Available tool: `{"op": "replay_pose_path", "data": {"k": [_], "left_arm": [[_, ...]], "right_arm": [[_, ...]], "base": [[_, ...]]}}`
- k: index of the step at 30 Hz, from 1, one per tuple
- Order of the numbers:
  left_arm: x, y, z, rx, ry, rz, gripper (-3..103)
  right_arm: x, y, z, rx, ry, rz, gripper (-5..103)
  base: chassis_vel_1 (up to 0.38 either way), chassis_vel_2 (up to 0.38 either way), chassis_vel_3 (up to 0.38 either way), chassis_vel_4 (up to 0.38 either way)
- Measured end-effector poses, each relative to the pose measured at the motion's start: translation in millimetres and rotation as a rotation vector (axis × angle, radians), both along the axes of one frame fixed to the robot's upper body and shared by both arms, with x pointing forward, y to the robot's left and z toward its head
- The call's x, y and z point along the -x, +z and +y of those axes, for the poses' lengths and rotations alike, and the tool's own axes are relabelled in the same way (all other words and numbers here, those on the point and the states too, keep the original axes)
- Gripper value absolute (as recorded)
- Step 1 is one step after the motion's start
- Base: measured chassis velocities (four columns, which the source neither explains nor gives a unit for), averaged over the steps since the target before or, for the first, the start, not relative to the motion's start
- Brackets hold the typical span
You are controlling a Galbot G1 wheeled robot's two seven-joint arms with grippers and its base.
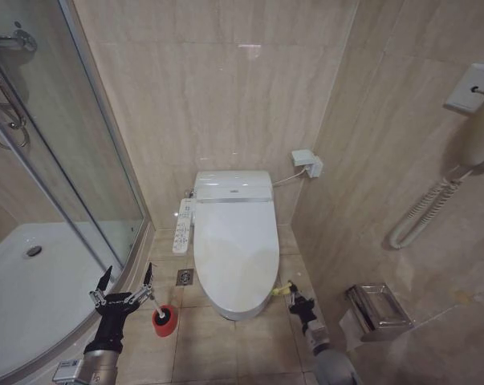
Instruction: Open the toilet lid, clean the toilet bowl with a toilet brush, close the toilet lid, and flush.
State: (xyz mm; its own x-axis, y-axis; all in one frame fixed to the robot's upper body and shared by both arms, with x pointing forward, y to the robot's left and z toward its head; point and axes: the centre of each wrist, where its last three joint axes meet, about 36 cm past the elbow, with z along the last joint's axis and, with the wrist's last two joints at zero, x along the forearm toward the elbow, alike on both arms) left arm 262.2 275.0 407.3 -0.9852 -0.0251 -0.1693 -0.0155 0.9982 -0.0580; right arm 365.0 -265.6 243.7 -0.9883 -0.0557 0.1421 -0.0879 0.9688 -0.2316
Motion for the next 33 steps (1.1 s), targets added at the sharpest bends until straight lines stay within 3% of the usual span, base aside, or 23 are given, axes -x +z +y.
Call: {"op": "replay_pose_path", "data": {"k": [11, 17, 25, 33], "left_arm": [[0, 0, 0, 0.000, 0.000, 0.000, 100], [0, 0, 0, 0.000, 0.000, 0.000, 100], [0, 0, 0, 0.000, 0.000, 0.000, 100], [0, 0, 0, 0.000, 0.000, 0.000, 100]], "right_arm": [[-8, 54, -13, -0.061, -0.075, -0.121, 0], [-11, 92, -6, -0.101, -0.107, -0.207, 0], [-17, 156, 8, -0.211, -0.132, -0.300, 0], [-36, 188, 7, -0.236, -0.119, -0.335, 0]], "base": [[0.000, 0.000, 0.000, 0.000], [0.000, 0.000, 0.000, 0.000], [0.000, 0.000, 0.000, 0.000], [0.000, 0.000, 0.000, 0.000]]}}
